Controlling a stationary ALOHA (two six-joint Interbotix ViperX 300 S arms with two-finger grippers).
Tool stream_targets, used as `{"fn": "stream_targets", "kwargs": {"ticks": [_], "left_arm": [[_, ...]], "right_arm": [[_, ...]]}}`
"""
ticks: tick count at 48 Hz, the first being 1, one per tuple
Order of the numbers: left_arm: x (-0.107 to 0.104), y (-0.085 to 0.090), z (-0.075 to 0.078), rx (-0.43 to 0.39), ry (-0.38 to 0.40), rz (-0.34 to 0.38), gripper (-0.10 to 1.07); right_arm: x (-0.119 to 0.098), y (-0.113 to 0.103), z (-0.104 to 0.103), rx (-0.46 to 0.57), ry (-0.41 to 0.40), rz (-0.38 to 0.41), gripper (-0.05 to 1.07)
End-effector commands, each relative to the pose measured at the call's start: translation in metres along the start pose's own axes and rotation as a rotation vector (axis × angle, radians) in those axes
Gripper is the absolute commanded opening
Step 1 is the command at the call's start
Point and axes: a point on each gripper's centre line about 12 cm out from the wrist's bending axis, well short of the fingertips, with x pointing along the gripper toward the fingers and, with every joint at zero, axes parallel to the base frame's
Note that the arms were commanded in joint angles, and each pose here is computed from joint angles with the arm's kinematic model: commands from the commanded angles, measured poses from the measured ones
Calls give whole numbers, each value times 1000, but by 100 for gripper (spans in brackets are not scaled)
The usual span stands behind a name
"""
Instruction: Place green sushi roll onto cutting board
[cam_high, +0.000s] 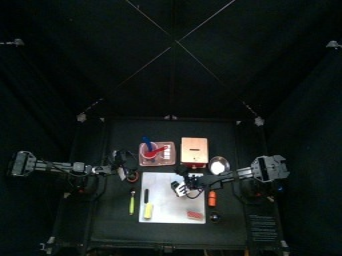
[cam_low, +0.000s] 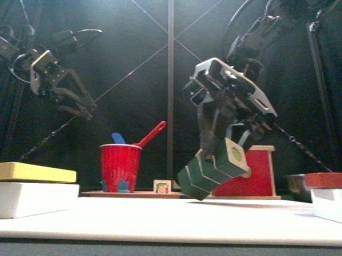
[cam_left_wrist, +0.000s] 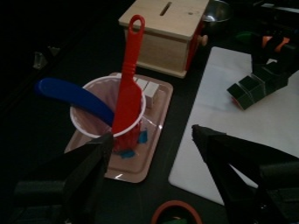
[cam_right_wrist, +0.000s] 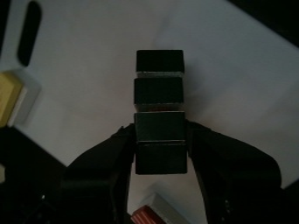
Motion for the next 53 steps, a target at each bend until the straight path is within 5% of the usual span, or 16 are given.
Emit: {"fn": "stream_targets", "kwargs": {"ticks": [1, 10, 18, 41, 53], "left_arm": [[0, 4, 10, -21, -21, 21, 103], [0, 6, 18, -53, -36, 26, 103], [0, 7, 19, -55, -39, 30, 102], [1, 20, 20, -56, -45, 82, 102], [0, 21, 14, -46, -36, 86, 103]], "right_arm": [[-25, 10, 9, 99, -67, -1, 67], [-24, 17, 3, 369, -98, -17, 67], [-23, 28, -8, 494, -94, 8, 67], [25, 38, -10, 525, -95, -73, 69], [30, 39, -8, 509, -102, -83, 81]]}}
